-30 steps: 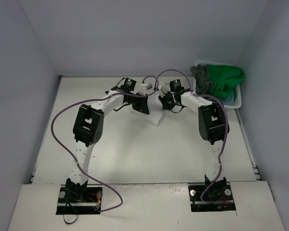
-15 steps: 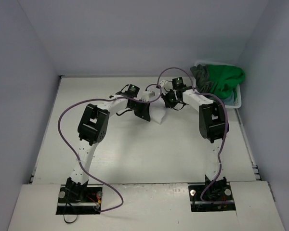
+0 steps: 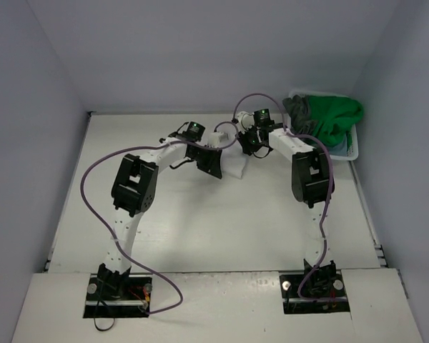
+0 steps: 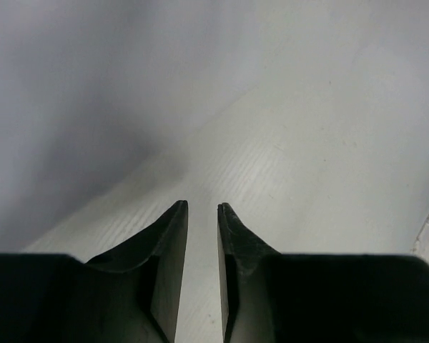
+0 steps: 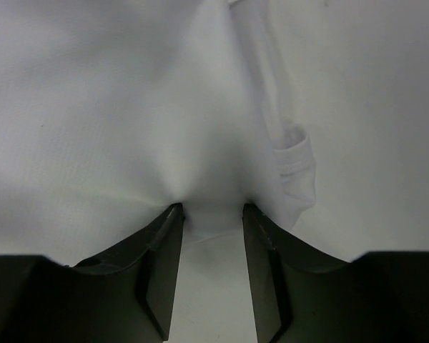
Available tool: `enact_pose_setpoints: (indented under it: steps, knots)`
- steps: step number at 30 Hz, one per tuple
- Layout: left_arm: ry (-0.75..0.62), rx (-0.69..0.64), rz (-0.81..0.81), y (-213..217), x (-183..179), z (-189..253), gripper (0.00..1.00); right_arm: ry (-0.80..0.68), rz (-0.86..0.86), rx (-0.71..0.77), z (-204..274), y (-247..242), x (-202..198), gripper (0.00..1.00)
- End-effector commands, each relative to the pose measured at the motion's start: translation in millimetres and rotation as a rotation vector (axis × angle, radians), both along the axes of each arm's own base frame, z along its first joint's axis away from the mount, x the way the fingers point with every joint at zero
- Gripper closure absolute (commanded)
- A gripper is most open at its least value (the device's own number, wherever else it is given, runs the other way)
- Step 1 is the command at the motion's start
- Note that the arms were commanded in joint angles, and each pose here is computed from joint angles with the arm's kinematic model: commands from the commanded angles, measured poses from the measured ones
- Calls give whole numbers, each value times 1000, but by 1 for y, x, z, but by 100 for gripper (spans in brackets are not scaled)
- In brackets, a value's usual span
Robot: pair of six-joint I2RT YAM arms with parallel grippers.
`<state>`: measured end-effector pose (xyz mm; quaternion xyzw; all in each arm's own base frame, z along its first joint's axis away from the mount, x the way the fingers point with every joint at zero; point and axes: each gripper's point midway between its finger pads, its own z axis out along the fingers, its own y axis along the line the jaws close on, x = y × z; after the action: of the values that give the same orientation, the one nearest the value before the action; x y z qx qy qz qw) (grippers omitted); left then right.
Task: Fold and stack the t-shirts
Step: Smooth out wrinkles on the folded tshirt
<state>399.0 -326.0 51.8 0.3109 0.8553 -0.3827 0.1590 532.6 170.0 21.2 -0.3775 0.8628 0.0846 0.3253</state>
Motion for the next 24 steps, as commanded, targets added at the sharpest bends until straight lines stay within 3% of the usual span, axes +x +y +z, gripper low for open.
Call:
enact_pose_setpoints:
  steps: [1,9,14,24]
  knots:
    - [-212,-93,6,8,14,107,81,-95,-141,-11,41,-19,12,63]
    - [-318,-125,133,69,34,171,78,-188,-187,88,109,-10,9,62]
    - [-295,-123,247,120,47,166,79,-221,-141,123,137,17,4,61]
    - [-258,-110,365,180,41,143,84,-91,71,157,98,110,-21,65]
